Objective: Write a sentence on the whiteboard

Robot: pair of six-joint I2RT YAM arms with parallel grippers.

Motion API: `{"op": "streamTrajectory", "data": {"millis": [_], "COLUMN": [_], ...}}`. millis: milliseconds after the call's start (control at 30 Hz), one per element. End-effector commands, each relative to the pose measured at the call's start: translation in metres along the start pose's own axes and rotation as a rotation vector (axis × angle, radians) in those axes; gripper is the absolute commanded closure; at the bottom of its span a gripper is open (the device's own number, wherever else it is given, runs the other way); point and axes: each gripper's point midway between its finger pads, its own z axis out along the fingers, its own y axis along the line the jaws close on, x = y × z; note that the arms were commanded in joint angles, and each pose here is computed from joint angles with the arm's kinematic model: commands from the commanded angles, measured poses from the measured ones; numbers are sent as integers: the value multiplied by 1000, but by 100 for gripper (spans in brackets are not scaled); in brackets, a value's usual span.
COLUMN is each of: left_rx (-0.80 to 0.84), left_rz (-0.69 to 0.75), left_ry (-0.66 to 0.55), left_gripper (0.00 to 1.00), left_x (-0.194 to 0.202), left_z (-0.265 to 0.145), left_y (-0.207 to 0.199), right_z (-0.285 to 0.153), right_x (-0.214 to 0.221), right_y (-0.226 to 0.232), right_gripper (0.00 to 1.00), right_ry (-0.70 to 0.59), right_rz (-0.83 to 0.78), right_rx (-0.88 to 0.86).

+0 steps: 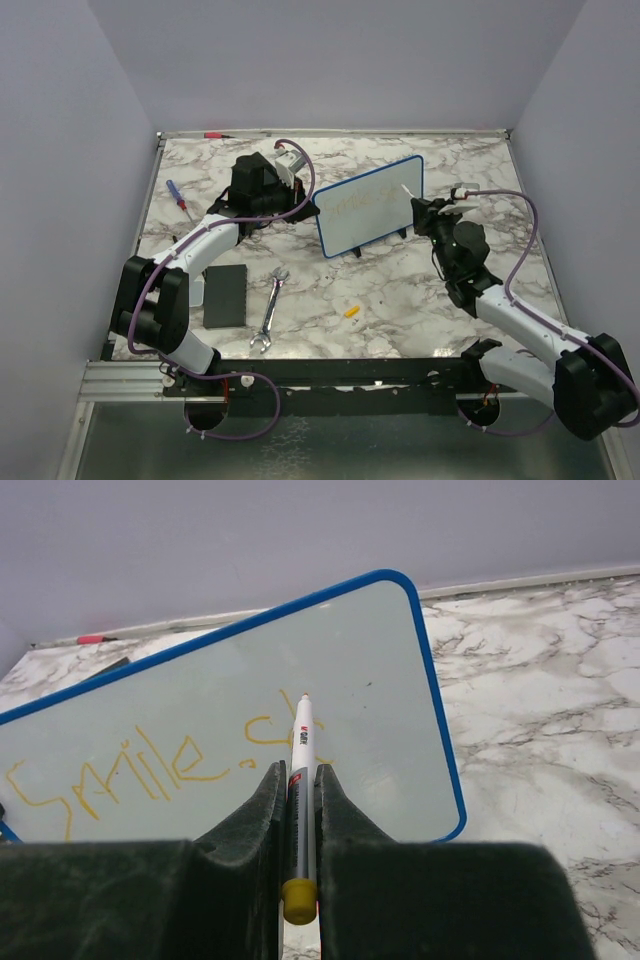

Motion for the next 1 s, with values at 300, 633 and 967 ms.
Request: {"op": "streamTrajectory", "data": {"millis": [300,633,967], "left_rx": [9,8,8], "left_rz": [8,9,8], "left_ry": [10,10,12], "left_gripper": [100,100,100], "left_x": [4,3,4], "left_z": [-2,-1,-1], "left_y": [-7,-6,-6], "right_z": [8,16,20], "right_x": [17,19,11], "right_y": [-20,-19,-12], "right_gripper": [99,99,99], "right_ry": [56,56,39], "right_rz": [-10,-5,-17], "right_rx": [60,47,15]}}
